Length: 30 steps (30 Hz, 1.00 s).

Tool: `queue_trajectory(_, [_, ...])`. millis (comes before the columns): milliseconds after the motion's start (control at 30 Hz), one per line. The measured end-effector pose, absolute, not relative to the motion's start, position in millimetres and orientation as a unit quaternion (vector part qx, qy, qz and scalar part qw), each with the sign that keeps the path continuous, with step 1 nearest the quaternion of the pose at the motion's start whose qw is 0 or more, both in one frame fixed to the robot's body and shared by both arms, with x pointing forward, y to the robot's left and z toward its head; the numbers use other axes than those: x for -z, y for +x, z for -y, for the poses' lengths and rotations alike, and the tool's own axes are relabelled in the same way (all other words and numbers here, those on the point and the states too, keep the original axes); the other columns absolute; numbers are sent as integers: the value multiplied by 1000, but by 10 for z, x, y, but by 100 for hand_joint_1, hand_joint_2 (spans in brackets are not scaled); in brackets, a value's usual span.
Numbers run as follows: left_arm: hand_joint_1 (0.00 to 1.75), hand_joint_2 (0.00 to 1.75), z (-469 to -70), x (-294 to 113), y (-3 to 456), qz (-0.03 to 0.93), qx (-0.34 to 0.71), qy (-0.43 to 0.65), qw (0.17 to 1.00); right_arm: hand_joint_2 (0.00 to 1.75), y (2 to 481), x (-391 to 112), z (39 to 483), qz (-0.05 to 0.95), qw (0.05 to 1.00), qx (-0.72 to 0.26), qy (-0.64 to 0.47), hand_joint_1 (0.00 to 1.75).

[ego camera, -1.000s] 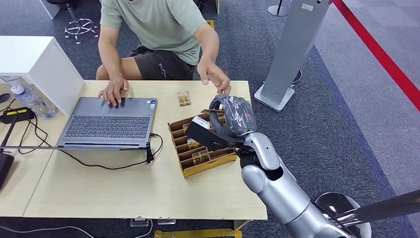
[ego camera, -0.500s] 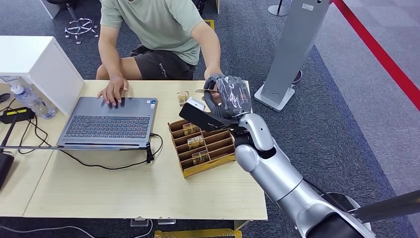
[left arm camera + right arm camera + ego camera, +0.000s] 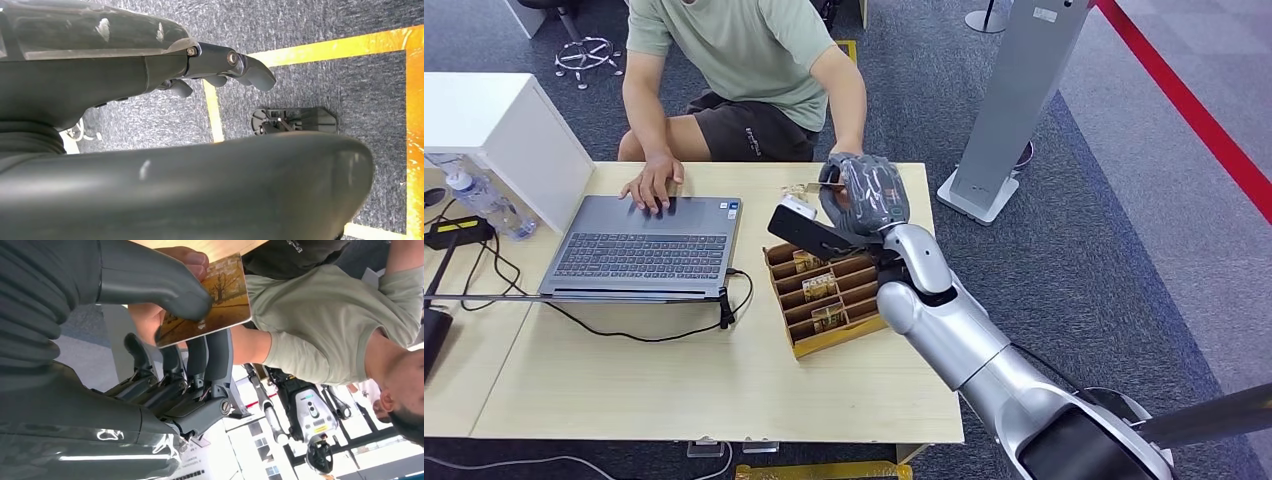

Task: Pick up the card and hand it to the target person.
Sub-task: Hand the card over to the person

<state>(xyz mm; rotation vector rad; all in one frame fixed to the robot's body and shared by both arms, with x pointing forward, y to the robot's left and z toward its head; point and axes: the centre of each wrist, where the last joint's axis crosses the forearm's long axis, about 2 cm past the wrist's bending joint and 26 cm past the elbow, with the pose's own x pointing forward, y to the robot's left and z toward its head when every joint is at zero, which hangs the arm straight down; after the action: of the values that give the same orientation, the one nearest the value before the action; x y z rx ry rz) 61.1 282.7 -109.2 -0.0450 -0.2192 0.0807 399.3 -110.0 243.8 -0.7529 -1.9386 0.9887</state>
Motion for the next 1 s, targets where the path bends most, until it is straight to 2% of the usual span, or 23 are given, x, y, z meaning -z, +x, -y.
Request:
queue_trajectory(667, [0,0,-2826,1093,598,106,-44,-22,993,175,3993,-2311,1027,767,426,-395,-271,0])
queue_trajectory(1000, [0,0,-2829,1096,581,98,-49,-17,994,175,3705,-2067,1149,806,498,-296,-122,0])
